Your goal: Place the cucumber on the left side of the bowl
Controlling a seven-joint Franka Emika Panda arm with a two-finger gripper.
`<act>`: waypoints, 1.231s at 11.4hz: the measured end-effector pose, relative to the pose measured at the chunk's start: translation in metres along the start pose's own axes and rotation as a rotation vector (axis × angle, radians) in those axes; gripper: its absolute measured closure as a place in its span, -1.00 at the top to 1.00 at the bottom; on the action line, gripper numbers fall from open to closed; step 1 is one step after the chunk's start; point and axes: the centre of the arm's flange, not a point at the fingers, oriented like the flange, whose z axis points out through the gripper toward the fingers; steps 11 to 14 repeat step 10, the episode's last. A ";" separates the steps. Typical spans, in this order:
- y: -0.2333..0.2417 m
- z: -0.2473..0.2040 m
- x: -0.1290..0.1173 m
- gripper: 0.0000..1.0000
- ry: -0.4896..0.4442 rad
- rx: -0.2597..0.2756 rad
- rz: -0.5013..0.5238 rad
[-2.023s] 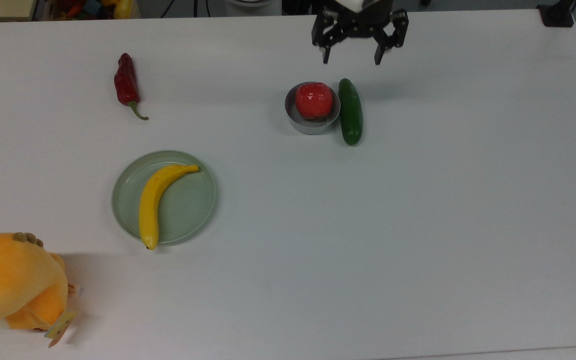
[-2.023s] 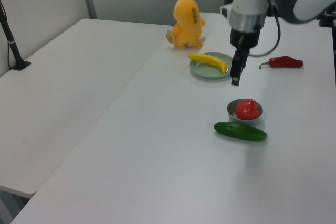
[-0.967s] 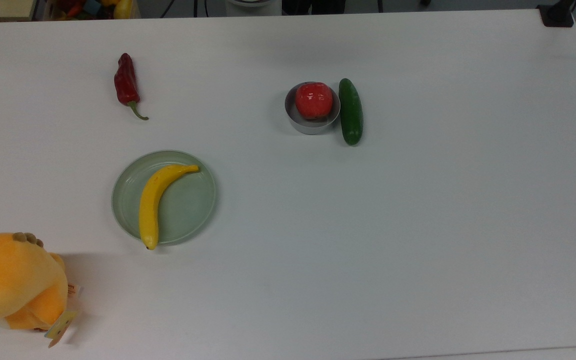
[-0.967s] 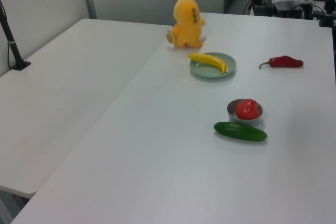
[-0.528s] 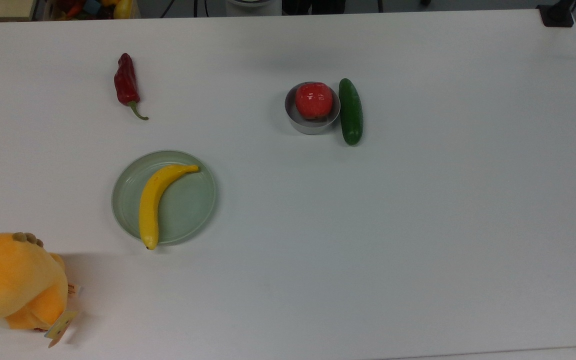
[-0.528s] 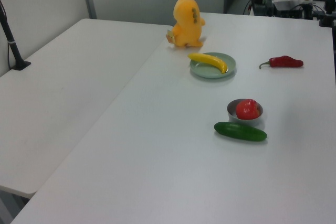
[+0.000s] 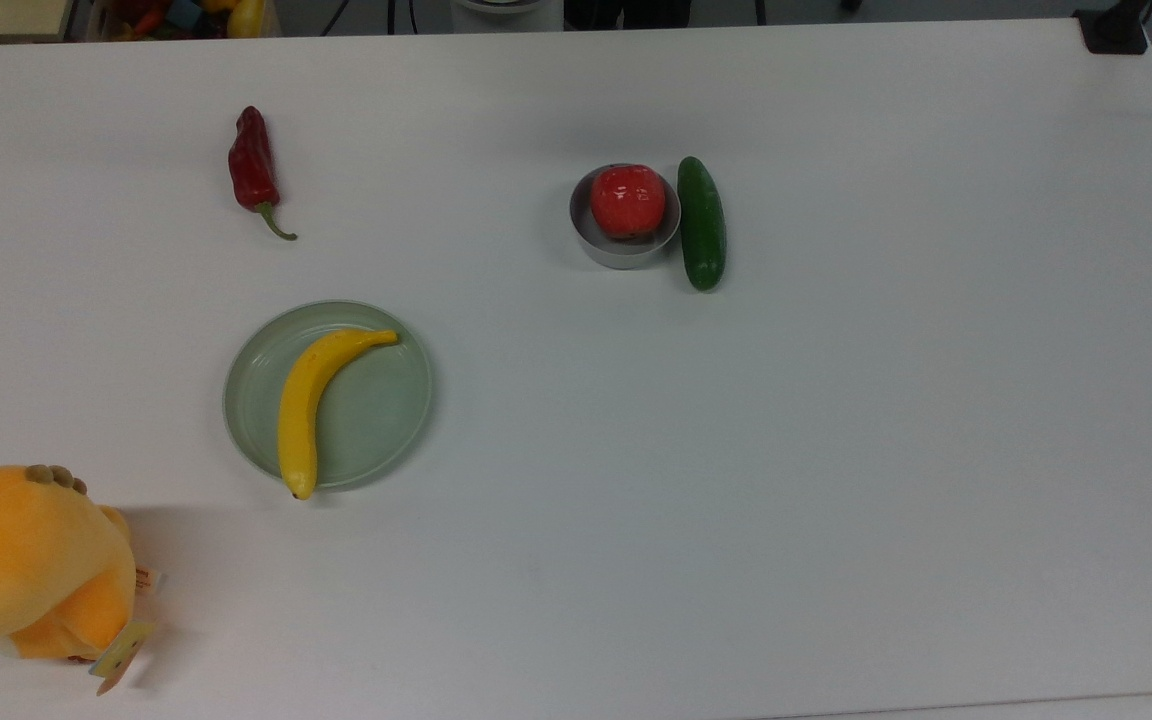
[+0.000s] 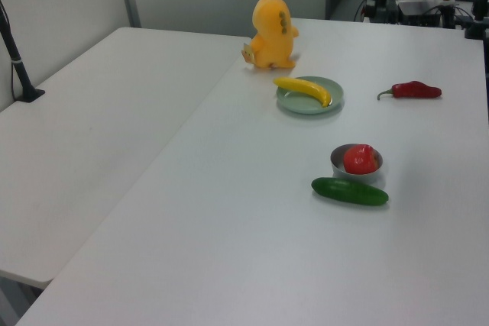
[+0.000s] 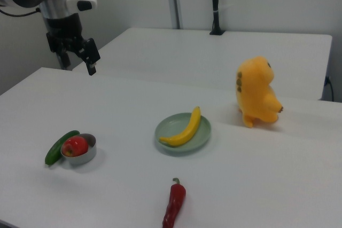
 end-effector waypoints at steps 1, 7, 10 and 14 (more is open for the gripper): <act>-0.002 0.003 0.000 1.00 -0.005 0.000 -0.033; 0.005 0.010 0.008 1.00 0.023 0.000 -0.176; 0.010 0.010 0.009 1.00 0.024 0.000 -0.168; 0.010 0.010 0.009 1.00 0.024 0.000 -0.168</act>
